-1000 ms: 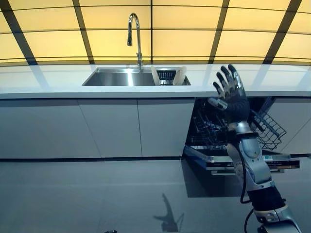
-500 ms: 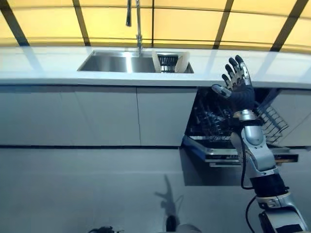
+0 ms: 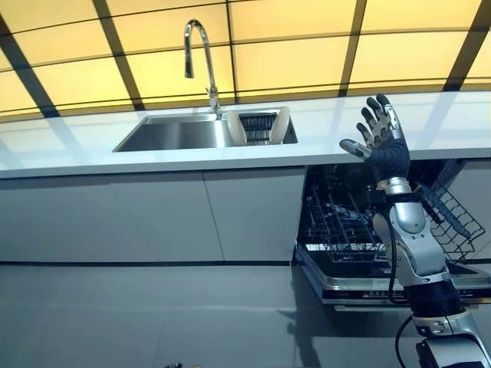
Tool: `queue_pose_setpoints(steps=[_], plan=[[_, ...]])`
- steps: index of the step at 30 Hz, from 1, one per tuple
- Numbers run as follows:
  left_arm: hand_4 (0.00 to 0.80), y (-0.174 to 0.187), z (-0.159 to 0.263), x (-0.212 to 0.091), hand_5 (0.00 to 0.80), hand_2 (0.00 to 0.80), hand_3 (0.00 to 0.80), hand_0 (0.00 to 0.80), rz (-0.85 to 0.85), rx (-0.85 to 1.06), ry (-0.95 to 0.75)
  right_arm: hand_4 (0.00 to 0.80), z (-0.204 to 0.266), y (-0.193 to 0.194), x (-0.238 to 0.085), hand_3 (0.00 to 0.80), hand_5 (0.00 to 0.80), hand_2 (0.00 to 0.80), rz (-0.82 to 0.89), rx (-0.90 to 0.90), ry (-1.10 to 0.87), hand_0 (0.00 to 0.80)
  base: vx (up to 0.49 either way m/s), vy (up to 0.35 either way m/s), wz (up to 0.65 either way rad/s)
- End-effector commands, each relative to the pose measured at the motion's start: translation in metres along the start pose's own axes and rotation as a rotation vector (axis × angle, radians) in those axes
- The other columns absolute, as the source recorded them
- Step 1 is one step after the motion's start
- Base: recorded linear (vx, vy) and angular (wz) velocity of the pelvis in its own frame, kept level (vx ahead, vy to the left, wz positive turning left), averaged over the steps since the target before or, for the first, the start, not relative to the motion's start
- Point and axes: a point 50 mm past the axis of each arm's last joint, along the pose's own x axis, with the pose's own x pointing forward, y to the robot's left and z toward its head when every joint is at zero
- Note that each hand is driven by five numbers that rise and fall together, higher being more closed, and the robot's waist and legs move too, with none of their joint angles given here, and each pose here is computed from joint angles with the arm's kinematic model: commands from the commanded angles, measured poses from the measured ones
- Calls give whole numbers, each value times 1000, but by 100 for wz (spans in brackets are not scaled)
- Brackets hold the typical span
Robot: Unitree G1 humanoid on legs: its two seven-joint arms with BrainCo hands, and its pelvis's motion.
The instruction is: Take plates into dishwasher
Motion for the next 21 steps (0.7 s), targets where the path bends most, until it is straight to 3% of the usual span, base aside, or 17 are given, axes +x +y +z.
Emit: queue_pose_setpoints(steps=[1, 8, 12, 16, 21], plan=[[0, 2, 24, 3, 0, 0, 0, 0, 4, 47, -65, 0, 33, 0, 26, 0, 0, 0, -28, -42, -138, 0, 427, 142, -6], [0, -1, 6, 1, 0, 0, 0, 0, 18, 37, -15, 0, 25, 2, 31, 0, 0, 0, -44, -47, -120, 0, 426, 175, -21], [0, 5, -1, 0, 0, 0, 0, 0, 50, -69, -3, 0, 22, -9, 31, 0, 0, 0, -43, -72, -104, 0, 425, 384, -61], [0, 16, 11, 1, 0, 0, 0, 0, 57, -31, -28, 0, 13, -32, 13, 0, 0, 0, -116, -74, -64, 0, 384, 398, -46], [0, 13, 24, 3, 0, 0, 0, 0, 40, 48, -45, 0, 5, -46, -4, 0, 0, 0, -216, -66, -37, 0, 365, 428, 20]])
